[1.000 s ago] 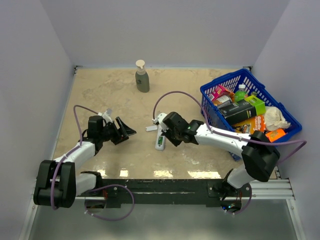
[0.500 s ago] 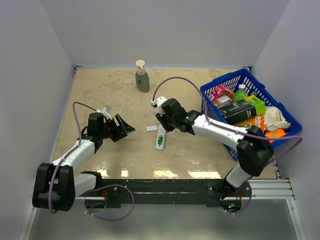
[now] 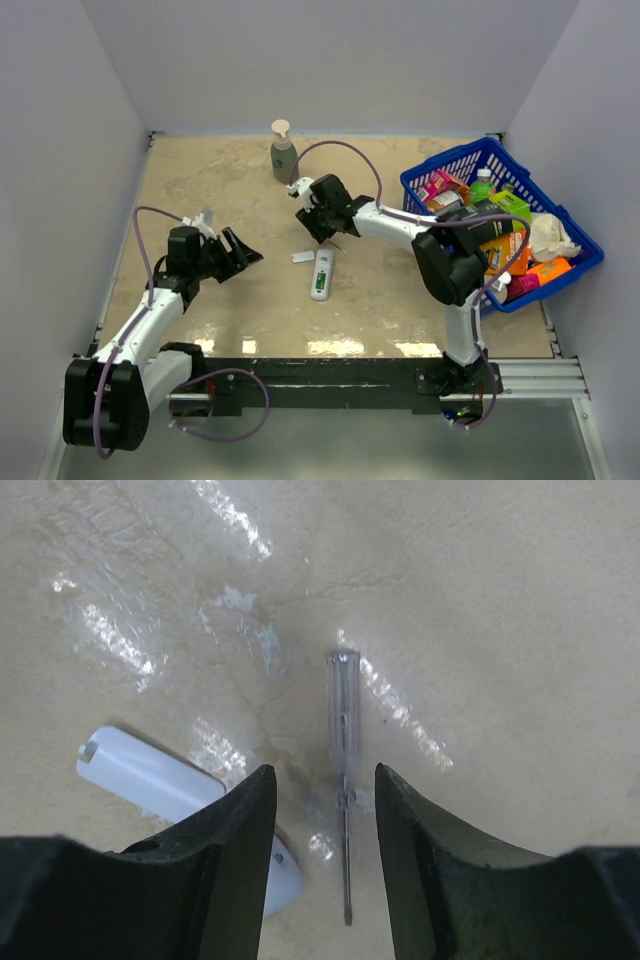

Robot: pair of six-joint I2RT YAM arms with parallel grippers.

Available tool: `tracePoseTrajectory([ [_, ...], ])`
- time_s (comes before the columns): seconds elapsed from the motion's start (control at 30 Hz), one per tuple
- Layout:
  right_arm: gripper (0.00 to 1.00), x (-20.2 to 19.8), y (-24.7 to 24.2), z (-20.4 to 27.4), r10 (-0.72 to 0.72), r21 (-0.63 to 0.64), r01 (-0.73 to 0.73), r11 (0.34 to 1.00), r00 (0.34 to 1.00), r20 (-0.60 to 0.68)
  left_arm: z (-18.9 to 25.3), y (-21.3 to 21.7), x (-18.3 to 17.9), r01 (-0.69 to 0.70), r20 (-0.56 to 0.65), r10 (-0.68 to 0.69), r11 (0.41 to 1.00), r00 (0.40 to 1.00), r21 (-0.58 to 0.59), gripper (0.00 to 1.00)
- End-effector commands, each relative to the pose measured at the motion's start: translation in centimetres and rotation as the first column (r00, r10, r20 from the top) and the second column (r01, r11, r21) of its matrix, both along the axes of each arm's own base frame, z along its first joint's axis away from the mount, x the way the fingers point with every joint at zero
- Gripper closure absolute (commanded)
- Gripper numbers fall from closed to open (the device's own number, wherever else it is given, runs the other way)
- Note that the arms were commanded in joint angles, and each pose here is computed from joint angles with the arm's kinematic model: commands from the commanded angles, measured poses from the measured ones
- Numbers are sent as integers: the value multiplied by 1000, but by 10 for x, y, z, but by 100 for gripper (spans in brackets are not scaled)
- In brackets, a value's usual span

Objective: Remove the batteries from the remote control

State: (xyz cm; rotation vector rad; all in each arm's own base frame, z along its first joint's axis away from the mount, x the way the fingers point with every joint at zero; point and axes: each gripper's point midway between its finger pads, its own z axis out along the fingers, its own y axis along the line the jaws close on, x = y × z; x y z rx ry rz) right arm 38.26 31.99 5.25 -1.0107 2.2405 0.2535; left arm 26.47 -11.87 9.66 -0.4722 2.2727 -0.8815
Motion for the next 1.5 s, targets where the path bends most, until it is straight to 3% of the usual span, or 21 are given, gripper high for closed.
tracePoseTrajectory([
  [0.0, 53, 24, 28, 18, 56, 91, -62, 994, 996, 62, 9, 1, -1, 3, 33, -3, 1000, 999, -7, 28],
  [0.2, 54, 42, 27, -2, 3, 52, -7, 999, 997, 78, 23, 0, -2, 7, 53, -6, 1000, 999, -16, 28],
  [0.3, 60, 42, 27, -12, 1, 49, -4, 999, 998, 66, 29, 0, -3, 6, 72, -5, 1000, 997, -16, 28],
  [0.43, 94, 41, 29, -5, -17, 80, 12, 997, 998, 61, 30, 1, -2, 11, 92, -11, 1000, 996, 1, 28],
  [0.53, 99, 38, 34, 22, -23, 145, 12, 989, 997, 74, 36, -4, 0, 58, 131, -56, 998, 990, -8, 28],
  [0.73, 100, 22, 41, 106, -41, 337, -8, 942, 990, 137, 65, -24, 3, 183, 248, -162, 981, 955, -66, 29],
  [0.93, 100, -12, 48, 165, -49, 563, -18, 826, 993, 104, 102, -35, 11, 277, 379, -233, 959, 895, -65, 30],
  [0.97, 100, -18, 49, 193, -67, 637, -24, 770, 991, 119, 107, -38, 12, 291, 391, -244, 954, 888, -65, 31],
  [1.03, 100, -33, 48, 194, -50, 685, -23, 728, 995, 86, 119, -43, 13, 323, 425, -265, 944, 865, -69, 32],
  [1.07, 100, -40, 48, 220, -56, 745, -38, 666, 993, 101, 124, -49, 12, 345, 441, -282, 936, 852, -68, 33],
  [1.13, 100, -57, 48, 222, -31, 783, -48, 621, 996, 85, 136, -57, 12, 372, 478, -298, 926, 826, -66, 34],
  [1.17, 100, -62, 50, 238, -31, 826, -67, 559, 994, 101, 140, -67, 8, 404, 490, -323, 913, 809, -64, 34],
  [1.27, 100, -87, 48, 269, 15, 880, -141, 454, 988, 151, 155, -90, -3, 491, 537, -382, 869, 752, -68, 34],
  [1.47, 100, -113, 46, 286, 28, 916, -168, 365, 985, 170, 162, -111, -12, 531, 559, -405, 844, 724, -75, 34],
])
